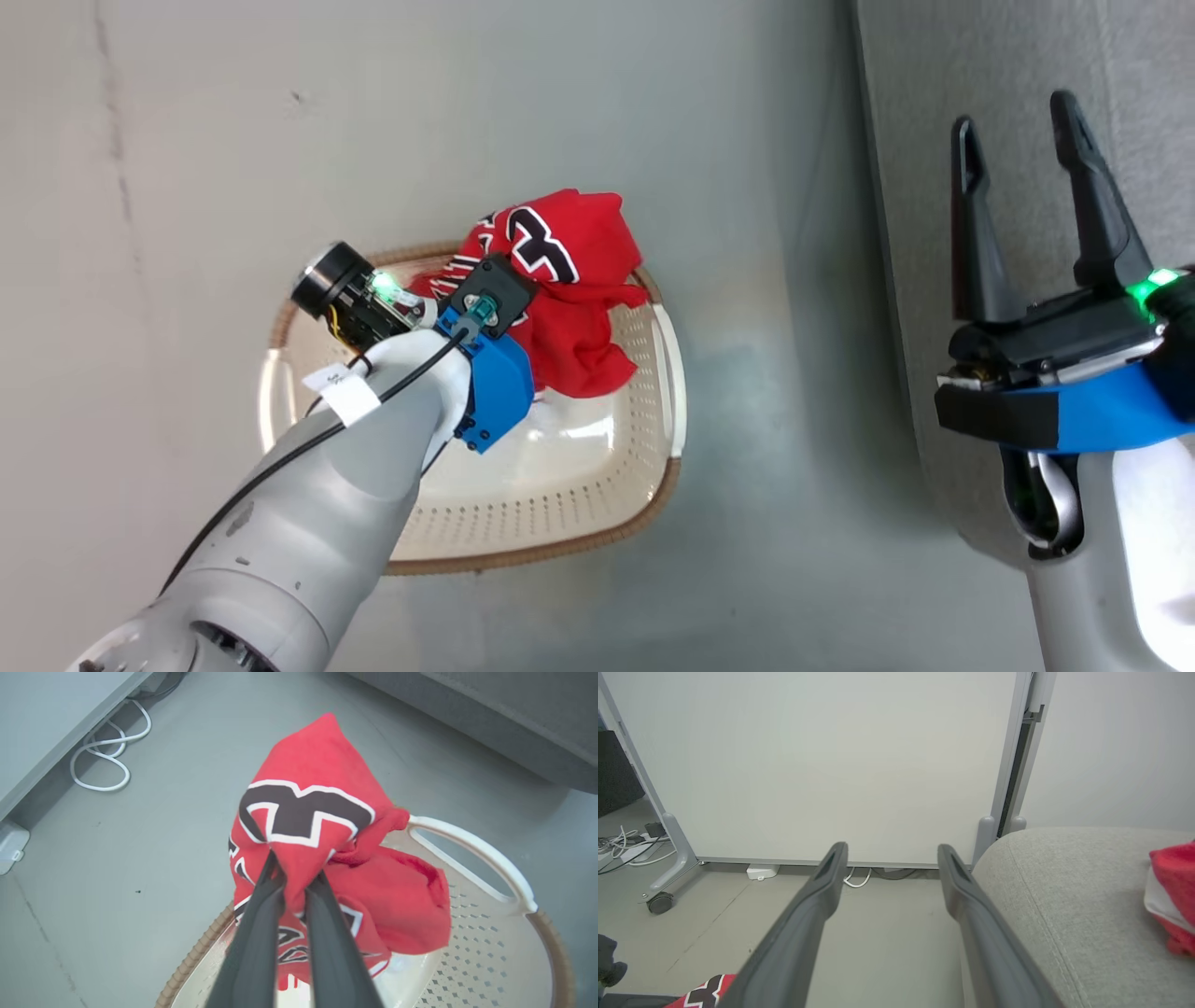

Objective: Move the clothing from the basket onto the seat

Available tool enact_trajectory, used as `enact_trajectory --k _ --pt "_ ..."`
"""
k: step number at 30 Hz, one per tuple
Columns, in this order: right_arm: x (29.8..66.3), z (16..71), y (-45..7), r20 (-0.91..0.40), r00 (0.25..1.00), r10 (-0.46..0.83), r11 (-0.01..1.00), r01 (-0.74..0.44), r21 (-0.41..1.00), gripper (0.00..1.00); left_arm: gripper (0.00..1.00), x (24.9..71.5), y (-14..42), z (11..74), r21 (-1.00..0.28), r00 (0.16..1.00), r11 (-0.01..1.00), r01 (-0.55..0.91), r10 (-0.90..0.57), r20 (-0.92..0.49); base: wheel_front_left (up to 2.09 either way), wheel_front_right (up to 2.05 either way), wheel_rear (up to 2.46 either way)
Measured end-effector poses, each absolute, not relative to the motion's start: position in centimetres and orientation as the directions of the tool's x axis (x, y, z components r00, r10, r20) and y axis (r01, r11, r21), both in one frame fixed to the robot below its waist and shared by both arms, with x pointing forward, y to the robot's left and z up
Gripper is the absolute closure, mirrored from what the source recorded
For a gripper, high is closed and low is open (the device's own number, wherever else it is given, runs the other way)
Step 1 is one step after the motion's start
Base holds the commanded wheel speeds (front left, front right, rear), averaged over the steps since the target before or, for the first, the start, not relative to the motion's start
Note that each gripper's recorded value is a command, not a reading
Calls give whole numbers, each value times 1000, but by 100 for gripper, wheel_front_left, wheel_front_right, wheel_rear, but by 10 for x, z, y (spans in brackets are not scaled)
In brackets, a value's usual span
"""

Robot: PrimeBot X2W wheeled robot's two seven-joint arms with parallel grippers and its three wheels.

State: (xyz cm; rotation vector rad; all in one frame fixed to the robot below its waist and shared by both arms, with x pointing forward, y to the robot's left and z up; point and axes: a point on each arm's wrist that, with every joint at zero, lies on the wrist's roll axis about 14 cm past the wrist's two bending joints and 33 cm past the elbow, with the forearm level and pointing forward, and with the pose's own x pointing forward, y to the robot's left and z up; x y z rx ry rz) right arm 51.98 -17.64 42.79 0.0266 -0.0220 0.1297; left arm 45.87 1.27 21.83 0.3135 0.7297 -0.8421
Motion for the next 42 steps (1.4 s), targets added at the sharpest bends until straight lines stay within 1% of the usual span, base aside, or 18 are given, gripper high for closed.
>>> enact_trajectory --k 8,12,16,20,26,32,42 --pt "497 471 -171 83 987 138 990 -141 28 0 100 478 14 300 39 599 704 710 -574 -558 0 0 0" --pt "483 490 -167 111 984 143 989 -147 33 0 100 493 14 350 64 687 747 662 -570 -450 0 0 0" --pt "467 506 -163 135 980 147 987 -153 37 0 100 501 25 394 102 753 779 619 -551 -360 0 0 0" --pt "453 521 -160 161 975 152 986 -160 39 0 100 505 33 437 125 799 802 584 -540 -266 0 0 0" --pt "430 533 -155 181 971 157 985 -168 48 0 100 498 34 494 146 828 816 559 -543 -137 0 0 0" --pt "413 542 -143 199 963 180 979 -195 60 0 100 484 34 535 175 832 816 551 -553 -45 0 0 0" --pt "403 554 -126 230 948 219 969 -239 64 0 100 468 35 568 193 828 817 544 -559 34 0 0 0"
